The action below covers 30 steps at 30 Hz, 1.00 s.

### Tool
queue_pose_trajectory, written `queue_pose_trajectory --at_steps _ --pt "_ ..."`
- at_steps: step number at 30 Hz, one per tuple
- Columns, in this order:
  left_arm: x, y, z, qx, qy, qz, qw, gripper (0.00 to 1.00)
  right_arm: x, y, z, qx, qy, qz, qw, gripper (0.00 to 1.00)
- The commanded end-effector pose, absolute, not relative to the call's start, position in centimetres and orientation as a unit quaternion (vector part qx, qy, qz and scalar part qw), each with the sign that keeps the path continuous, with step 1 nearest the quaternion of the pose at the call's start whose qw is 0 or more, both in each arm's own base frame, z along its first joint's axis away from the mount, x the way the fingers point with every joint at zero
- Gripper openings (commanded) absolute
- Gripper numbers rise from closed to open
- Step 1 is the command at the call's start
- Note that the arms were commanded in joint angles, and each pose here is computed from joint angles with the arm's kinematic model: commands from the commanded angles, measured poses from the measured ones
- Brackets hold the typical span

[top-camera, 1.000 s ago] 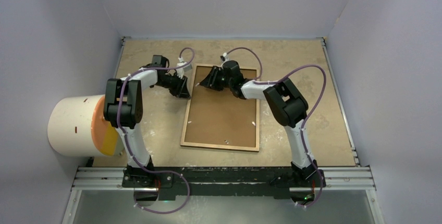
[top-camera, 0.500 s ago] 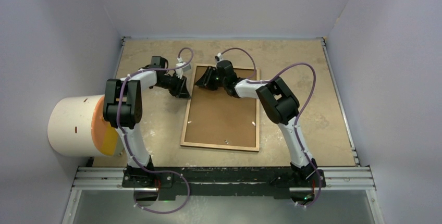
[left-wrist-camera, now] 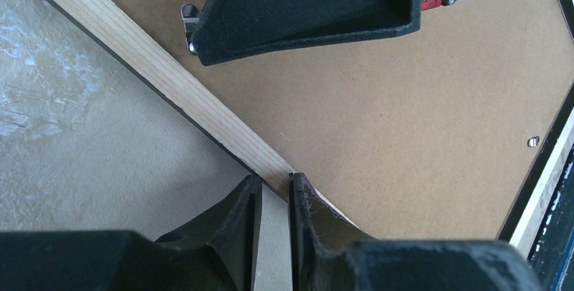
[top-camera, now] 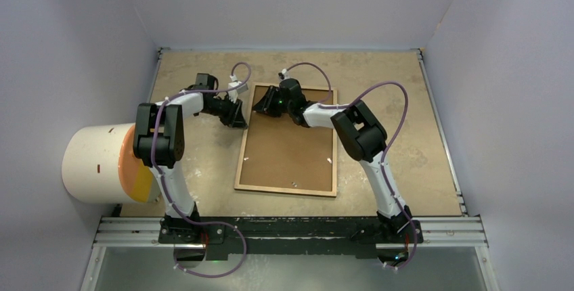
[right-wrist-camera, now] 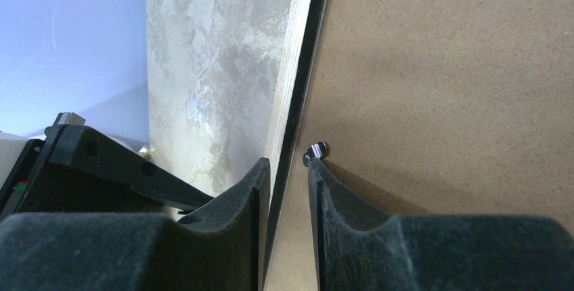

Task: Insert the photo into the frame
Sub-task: Install the photo frame at the center of the board.

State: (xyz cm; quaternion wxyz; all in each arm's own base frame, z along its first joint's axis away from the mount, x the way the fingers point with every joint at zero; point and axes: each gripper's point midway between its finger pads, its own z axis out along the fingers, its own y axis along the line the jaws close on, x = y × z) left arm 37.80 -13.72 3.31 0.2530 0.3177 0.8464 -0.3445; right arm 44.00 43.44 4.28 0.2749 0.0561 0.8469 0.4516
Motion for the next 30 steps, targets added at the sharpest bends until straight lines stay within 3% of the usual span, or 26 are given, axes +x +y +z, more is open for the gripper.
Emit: queue_pose_trajectory --at_steps 1,30 --pt "37.0 -13.3 1.6 0.339 0.848 -0.326 0.244 0.21 45.0 43.7 4.3 0.076 0.846 0.442 0.287 0.29" --pt "36.4 -13.1 1.5 0.354 0.844 -0.322 0.241 0.2 44.3 45.1 5.6 0.032 0.832 0.491 0.254 0.27"
